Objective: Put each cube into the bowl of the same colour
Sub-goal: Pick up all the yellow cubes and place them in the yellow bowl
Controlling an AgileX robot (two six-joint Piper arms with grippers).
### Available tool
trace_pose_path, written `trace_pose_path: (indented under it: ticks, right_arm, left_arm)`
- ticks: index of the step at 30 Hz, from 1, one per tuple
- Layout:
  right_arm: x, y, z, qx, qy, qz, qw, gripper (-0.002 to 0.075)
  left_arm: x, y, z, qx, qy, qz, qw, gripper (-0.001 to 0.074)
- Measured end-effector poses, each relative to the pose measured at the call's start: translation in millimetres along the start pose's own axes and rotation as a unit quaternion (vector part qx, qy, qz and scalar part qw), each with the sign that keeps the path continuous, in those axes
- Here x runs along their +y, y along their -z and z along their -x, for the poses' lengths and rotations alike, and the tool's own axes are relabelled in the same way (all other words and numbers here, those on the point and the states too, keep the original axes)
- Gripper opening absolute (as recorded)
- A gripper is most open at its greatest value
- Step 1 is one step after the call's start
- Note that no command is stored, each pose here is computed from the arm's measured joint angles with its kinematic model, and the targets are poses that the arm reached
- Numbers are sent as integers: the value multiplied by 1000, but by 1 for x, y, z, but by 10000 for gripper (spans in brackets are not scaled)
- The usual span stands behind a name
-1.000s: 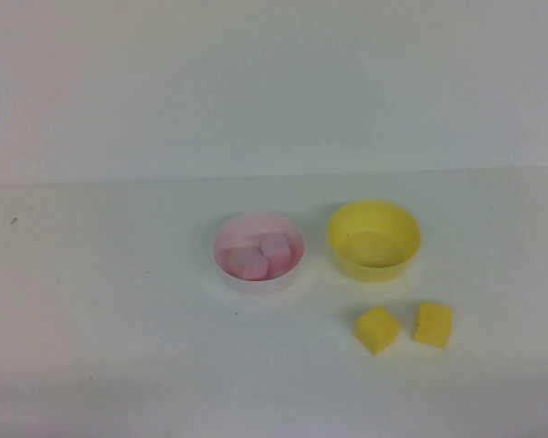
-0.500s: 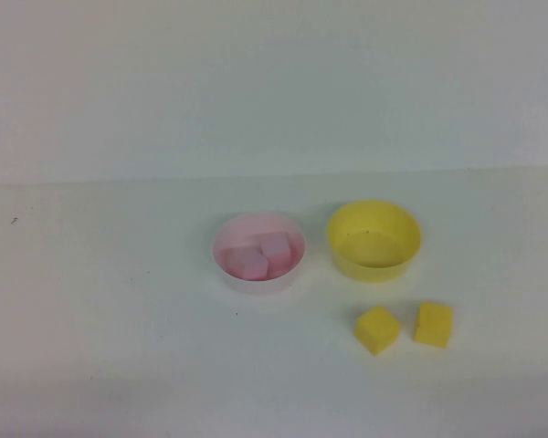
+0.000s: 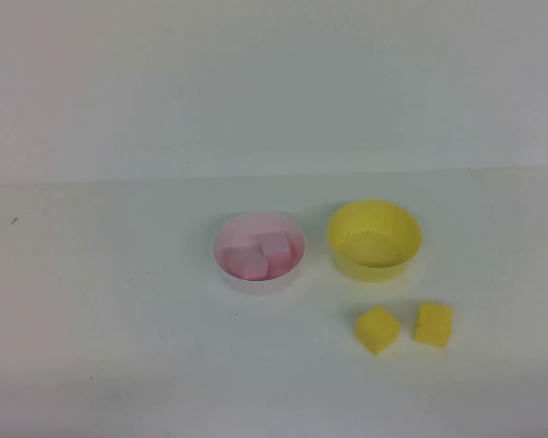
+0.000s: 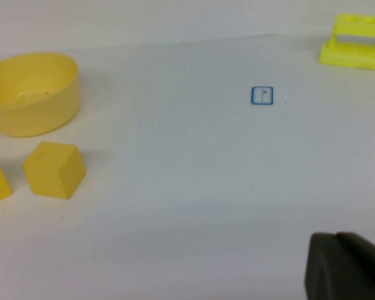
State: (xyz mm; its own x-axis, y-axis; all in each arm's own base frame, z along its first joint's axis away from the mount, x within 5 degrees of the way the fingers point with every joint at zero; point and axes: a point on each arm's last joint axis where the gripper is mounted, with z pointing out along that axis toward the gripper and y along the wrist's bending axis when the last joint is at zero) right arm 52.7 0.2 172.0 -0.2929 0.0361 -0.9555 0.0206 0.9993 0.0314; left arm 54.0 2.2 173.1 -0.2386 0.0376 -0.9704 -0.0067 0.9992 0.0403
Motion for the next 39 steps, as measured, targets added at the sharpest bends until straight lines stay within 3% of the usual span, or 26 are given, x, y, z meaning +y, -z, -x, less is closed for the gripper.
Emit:
trace_pose_path:
  ticks: [15, 22, 28, 34, 39]
  right_arm:
    - [0, 0, 2, -9, 6, -3, 1000, -2]
    - [-1, 1, 14, -77, -2, -4, 997, -2]
    - [-1, 8, 38, -216, -63, 6, 974, -2]
    - [-3, 26, 65, -373, -126, 32, 919, -2]
    - [1, 42, 94, -342, -128, 43, 930, -2]
  left_arm:
    - [0, 0, 0, 0, 3, 0, 1000, 1]
    - [0, 0, 0, 0, 3, 0, 1000, 1]
    - [0, 0, 0, 0, 3, 0, 1000, 1]
    - [0, 0, 0, 0, 3, 0, 1000, 1]
    - [0, 0, 0, 0, 3, -1, 1000, 1]
